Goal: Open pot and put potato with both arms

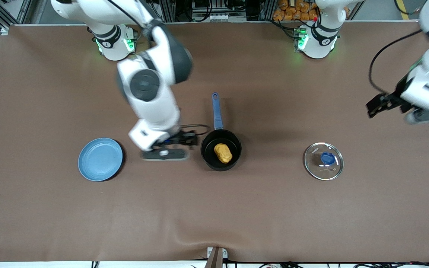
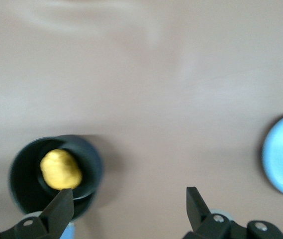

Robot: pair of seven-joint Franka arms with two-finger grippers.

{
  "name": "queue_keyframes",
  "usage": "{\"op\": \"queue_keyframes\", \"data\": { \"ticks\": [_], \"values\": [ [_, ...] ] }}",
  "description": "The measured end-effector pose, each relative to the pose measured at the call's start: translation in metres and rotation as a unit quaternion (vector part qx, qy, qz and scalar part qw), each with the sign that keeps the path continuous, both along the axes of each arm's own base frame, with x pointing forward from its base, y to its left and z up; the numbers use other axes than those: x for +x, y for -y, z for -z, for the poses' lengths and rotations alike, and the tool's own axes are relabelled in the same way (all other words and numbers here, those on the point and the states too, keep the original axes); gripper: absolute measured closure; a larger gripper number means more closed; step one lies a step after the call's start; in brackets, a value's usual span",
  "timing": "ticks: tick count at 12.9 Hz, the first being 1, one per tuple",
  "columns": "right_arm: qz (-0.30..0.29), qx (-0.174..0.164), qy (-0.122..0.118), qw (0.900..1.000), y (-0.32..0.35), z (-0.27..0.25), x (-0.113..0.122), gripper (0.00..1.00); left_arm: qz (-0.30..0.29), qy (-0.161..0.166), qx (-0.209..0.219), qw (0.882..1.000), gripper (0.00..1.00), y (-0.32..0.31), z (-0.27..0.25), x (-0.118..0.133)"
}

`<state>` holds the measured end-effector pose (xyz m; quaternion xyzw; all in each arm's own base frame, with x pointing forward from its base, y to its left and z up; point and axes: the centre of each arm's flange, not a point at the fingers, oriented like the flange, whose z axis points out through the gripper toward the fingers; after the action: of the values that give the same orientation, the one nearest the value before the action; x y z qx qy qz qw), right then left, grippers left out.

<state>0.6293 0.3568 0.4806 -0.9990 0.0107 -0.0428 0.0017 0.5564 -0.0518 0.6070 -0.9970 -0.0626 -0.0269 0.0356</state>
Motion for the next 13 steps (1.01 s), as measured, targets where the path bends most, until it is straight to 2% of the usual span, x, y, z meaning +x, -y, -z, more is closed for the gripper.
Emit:
{"op": "queue_keyframes", "data": {
  "ticks": [3,10,13],
  "values": [
    [0.008,-0.009,-0.005,1.0,0.07,-0.042,0.003,0.0,-0.004,0.003,-0.018,1.0,0.0,0.0,-0.036,-0.005],
    [-0.031,0.008,-0.029,0.999,0.25,-0.066,0.002,0.0,-0.006,-0.009,-0.032,0.999,0.0,-0.003,-0.025,0.003],
    [-0.019,0.016,-0.043,0.999,0.312,-0.065,0.001,0.0,-0.007,-0.013,-0.041,0.999,0.0,-0.003,-0.022,0.006]
  ]
}}
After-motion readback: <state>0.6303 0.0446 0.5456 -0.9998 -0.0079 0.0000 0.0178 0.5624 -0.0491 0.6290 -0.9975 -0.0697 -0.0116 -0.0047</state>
